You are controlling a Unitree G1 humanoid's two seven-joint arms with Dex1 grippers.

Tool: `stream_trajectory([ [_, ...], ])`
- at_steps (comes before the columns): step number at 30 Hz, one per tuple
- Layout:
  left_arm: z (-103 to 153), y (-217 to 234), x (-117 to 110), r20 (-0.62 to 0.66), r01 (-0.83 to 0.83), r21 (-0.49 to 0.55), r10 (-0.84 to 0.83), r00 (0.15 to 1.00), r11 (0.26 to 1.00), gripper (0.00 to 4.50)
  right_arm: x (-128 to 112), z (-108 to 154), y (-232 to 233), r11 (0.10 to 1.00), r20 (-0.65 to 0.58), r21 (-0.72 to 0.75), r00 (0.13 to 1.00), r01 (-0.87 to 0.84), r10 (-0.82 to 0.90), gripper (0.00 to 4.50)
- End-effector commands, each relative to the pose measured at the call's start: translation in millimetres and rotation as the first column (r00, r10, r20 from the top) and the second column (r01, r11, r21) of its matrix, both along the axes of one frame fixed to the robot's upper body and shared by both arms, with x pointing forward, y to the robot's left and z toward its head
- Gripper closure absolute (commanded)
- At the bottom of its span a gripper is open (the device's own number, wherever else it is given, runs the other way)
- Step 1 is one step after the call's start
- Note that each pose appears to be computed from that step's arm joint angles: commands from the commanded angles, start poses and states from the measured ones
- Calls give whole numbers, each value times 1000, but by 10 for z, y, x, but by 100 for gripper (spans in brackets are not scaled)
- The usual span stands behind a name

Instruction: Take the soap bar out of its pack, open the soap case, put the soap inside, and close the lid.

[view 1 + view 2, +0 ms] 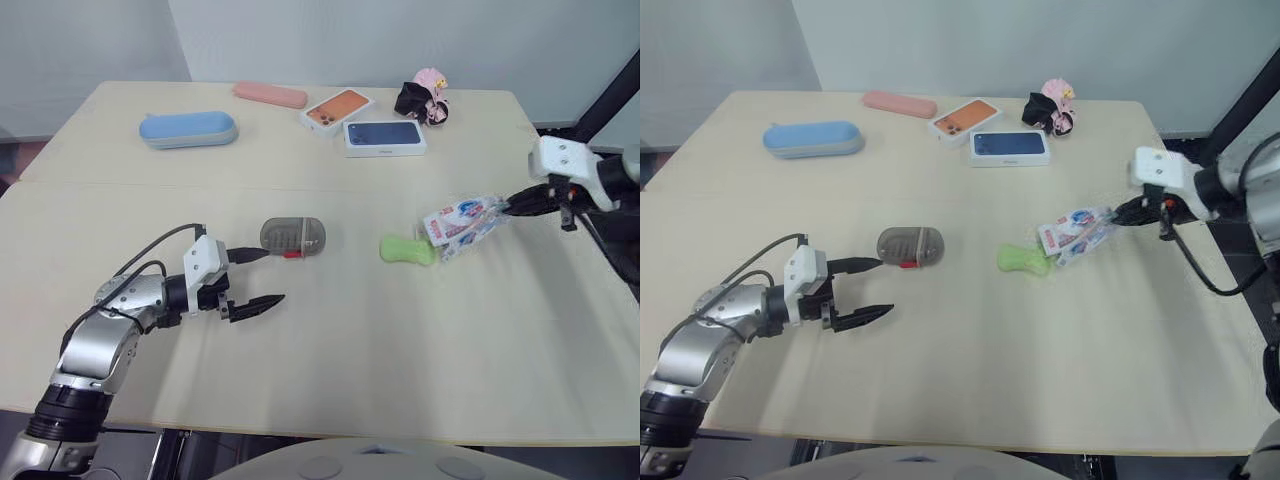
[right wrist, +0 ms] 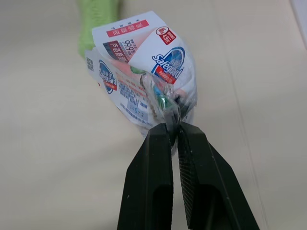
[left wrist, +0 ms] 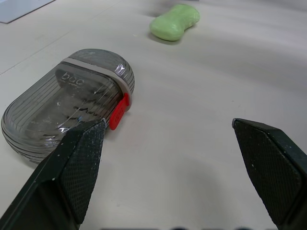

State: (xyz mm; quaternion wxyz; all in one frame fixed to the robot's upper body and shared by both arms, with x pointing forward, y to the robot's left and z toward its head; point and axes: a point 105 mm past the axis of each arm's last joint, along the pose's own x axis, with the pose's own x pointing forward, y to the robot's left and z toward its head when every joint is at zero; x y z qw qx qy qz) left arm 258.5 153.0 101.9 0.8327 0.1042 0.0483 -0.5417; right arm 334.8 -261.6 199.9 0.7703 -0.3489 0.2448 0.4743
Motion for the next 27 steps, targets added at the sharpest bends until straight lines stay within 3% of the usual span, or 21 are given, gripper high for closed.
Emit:
stream_trajectory([
  [1, 72, 9, 9, 31, 5, 0, -5, 999, 1000, 0, 51, 160, -66, 993, 55, 110, 997, 49, -55, 431],
  [4, 73, 9, 10, 31, 5, 0, -5, 1000, 1000, 0, 59, 162, -70, 992, 56, 118, 997, 51, -58, 431],
  [7, 132, 2, 48, 46, -22, -37, 24, 999, 999, 0, 256, -86, -333, 921, 132, 270, 936, 282, -326, 431],
  [10, 189, 6, 69, 51, -36, -67, 40, 998, 997, 0, 337, -172, -448, 870, 210, 322, 867, 375, -451, 431],
  [14, 201, 18, 62, 48, -43, -70, 46, 998, 997, 0, 374, -253, -553, 754, 213, 435, 757, 492, -618, 431],
  [20, 226, 20, 55, 43, -47, -88, 51, 998, 995, 0, 249, -487, -554, 617, 180, 509, 627, 601, -758, 431],
  [27, 236, -15, -6, 35, -12, -93, 16, 999, 996, 0, -77, -882, -529, 365, 43, 553, 413, 749, -910, 431],
])
